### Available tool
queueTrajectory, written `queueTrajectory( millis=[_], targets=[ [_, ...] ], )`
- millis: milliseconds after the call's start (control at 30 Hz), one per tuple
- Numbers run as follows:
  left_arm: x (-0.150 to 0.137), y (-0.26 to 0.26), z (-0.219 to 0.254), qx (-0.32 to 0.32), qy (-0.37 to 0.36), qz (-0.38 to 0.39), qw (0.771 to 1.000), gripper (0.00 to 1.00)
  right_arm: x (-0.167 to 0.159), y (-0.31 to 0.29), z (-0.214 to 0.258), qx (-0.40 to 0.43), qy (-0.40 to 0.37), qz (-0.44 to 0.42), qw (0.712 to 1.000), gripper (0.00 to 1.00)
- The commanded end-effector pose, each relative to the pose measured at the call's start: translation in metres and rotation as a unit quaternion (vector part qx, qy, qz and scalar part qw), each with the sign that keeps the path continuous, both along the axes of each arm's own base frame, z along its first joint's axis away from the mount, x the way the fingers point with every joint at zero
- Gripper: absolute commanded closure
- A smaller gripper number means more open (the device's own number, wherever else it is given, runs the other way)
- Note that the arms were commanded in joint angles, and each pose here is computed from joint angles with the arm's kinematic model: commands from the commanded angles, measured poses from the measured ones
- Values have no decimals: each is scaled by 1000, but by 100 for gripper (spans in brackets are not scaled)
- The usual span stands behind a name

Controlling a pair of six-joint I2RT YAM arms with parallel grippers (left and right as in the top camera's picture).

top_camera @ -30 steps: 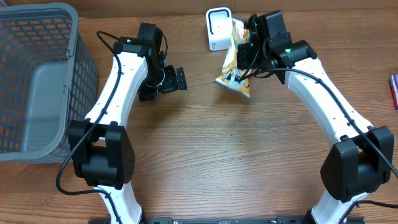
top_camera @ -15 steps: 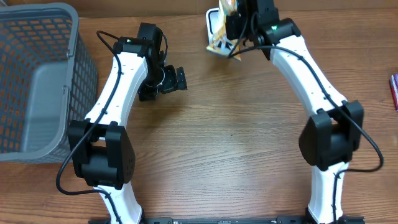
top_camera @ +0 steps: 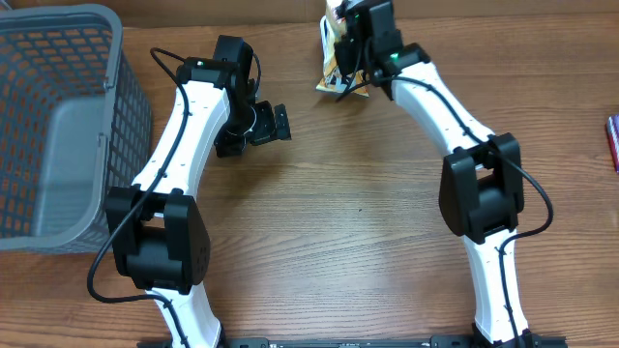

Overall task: Scan the item barcode
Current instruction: 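Carry the snack bag right off the table edge and release it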

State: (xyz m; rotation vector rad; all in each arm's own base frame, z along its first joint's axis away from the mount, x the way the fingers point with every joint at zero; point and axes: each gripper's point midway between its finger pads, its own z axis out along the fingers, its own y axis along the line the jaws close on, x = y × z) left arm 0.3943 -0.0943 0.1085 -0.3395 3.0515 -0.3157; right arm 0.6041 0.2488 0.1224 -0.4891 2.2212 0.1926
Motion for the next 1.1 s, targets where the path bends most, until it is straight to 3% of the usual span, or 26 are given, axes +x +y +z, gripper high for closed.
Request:
queueTrajectory(
  millis=[0, 400, 600, 833, 1067],
  targets=[
    [4, 0, 3, 4, -7, -1, 1000, 0, 7, -1, 33, -70, -65, 3, 995, 96],
    [4, 0, 3, 4, -7, -1, 1000, 0, 6, -8, 37, -78, -58, -18, 995, 96],
    [4, 0, 3, 4, -7, -1, 1000, 0, 15, -46, 95, -20, -54, -93, 994, 96],
    [4, 0, 3, 4, -7, -1, 1000, 0, 7, -176, 175, 68, -32, -260, 963, 96],
    [4, 0, 3, 4, -7, -1, 1000, 0, -36, -340, 154, 113, 54, -455, 882, 96]
  ],
)
